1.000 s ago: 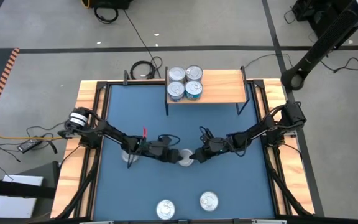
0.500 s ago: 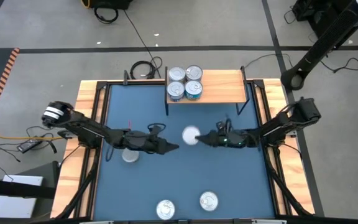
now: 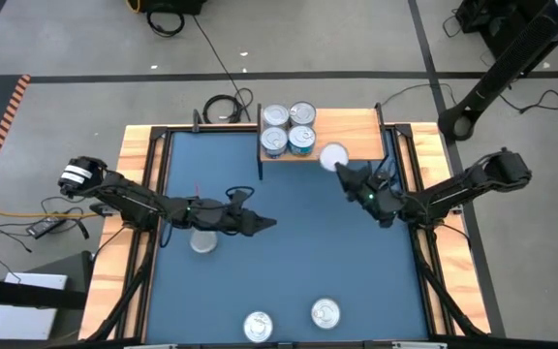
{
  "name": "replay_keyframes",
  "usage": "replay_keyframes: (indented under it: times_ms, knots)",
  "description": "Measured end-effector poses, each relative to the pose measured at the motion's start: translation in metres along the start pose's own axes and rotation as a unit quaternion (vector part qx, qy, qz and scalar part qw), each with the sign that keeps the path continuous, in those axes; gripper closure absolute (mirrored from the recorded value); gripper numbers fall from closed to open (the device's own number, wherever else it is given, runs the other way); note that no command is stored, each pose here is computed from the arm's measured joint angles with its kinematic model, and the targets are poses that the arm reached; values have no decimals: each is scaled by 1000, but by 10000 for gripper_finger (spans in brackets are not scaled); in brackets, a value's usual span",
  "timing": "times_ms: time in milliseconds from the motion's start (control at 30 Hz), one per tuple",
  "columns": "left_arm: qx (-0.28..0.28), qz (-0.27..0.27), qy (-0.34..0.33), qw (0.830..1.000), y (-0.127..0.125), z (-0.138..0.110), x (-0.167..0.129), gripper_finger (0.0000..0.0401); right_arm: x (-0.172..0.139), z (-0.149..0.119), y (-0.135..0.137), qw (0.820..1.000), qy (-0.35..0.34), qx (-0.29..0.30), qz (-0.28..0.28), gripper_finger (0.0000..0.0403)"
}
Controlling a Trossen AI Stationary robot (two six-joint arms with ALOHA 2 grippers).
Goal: Stack canned seafood by type on shelf
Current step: Put the green tuna on the shelf
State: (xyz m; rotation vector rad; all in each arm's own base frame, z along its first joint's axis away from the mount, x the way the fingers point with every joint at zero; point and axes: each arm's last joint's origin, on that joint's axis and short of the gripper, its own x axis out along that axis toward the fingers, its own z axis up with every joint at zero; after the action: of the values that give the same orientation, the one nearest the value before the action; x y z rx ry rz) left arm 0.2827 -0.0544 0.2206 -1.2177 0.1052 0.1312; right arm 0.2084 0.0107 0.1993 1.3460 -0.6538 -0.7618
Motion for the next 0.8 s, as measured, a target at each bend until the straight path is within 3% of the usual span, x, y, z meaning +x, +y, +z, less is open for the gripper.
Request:
replay_keyframes:
  times_ms: [267, 567, 800]
  knots:
    - [1, 4, 1, 1000, 1, 0, 0, 341, 19, 8, 0, 996, -86, -6, -18, 277]
    - [1, 4, 1, 1000, 1, 0, 0, 341, 47, 5, 11, 993, -106, -30, -45, 277]
    - [1, 3, 0, 1000, 0, 0, 0, 341, 56, 11, 1, 987, -126, -41, -87, 277]
